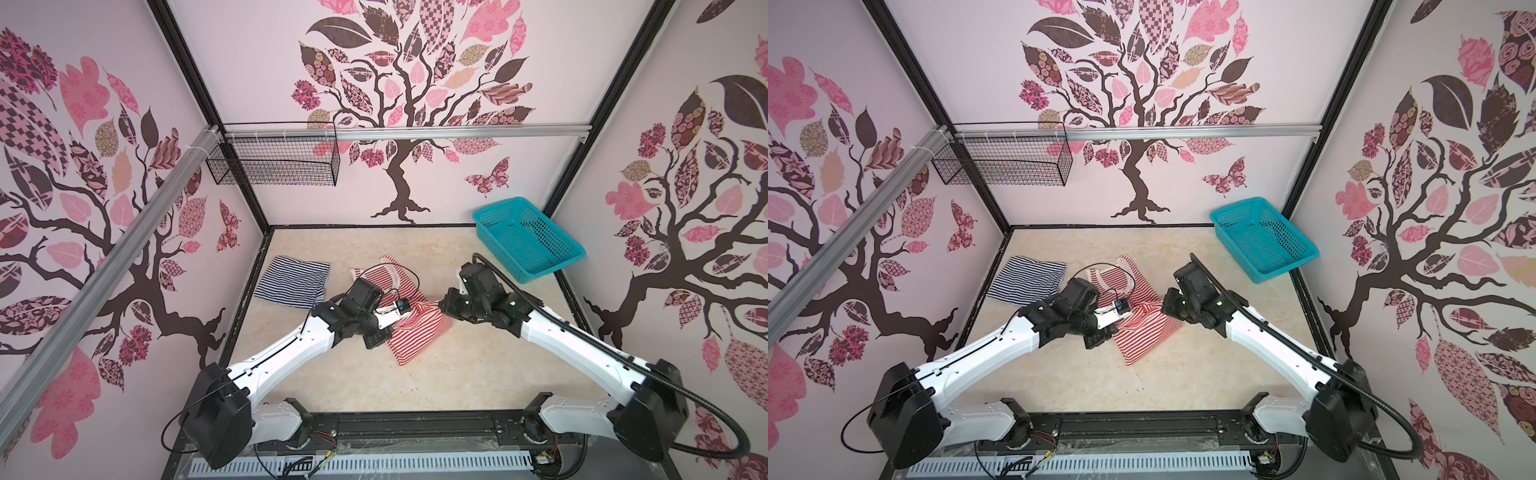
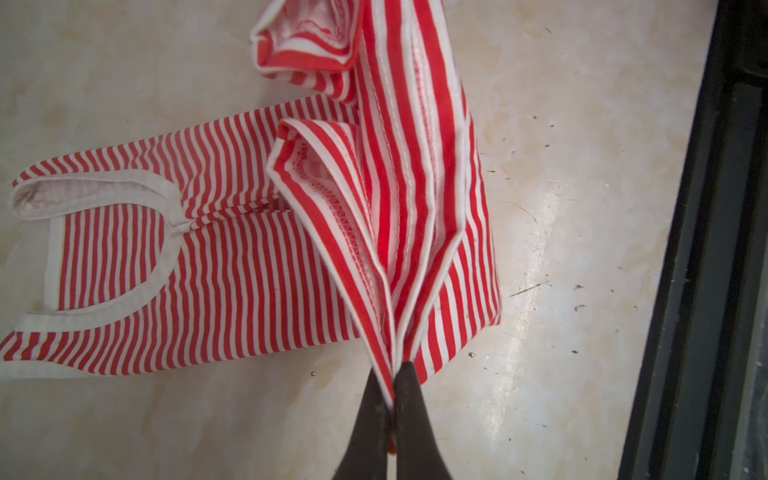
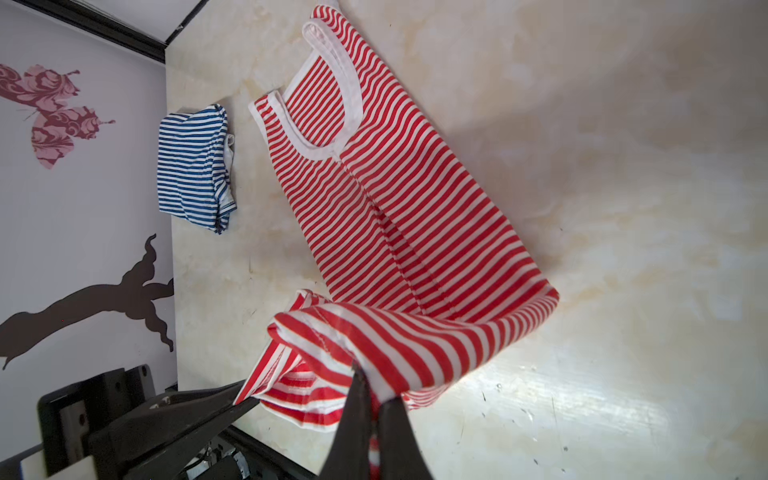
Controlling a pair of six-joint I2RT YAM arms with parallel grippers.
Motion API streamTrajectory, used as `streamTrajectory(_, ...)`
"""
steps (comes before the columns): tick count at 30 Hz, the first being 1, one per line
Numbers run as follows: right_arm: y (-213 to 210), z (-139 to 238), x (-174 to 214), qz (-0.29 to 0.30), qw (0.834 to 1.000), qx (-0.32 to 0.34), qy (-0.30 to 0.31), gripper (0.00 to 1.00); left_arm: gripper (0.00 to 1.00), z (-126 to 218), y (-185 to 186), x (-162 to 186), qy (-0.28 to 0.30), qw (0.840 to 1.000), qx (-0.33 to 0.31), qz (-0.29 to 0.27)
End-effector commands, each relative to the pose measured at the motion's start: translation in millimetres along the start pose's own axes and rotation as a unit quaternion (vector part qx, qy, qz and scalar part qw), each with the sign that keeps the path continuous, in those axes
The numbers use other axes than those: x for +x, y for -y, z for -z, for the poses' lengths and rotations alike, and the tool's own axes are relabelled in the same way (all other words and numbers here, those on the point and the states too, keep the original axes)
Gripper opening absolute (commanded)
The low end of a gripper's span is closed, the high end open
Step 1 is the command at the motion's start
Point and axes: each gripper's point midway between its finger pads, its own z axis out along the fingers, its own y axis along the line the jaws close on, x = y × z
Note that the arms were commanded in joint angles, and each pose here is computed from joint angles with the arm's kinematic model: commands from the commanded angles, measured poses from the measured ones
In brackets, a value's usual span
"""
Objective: Fold and stack the tank tops
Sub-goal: 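Lift the hem with both grippers and fold it over toward the straps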
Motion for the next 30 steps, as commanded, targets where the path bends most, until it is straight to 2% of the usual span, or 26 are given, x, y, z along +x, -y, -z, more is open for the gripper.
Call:
streamTrajectory(1,-32,-11,-19,0.043,0.998,-0.046,-0.009,0.00,0.00,-4,-35,-12,0.014,1.000,-0.023,0.007)
streamTrajectory(9,-40,-68,-48,0.052,0.997,-0.046,-0.044,0.00,0.00,-30,-76,5,-0.011,0.999,-0.028,0.038)
streamTrajectory(14,-26,-111,-43,0.057,0.993,-0.041,-0.095,0.00,0.00,-49,-89,20,-0.031,0.998,-0.032,0.052)
streamTrajectory(23,-21,-143,-35,0.078,0.986,-0.040,-0.141,0.00,0.00,-57,-109,35,-0.026,0.994,-0.062,0.082)
streamTrajectory(30,-14,-167,-41,0.072,0.984,-0.041,-0.160,0.00,0.00,-69,-122,48,-0.064,0.991,-0.076,0.093)
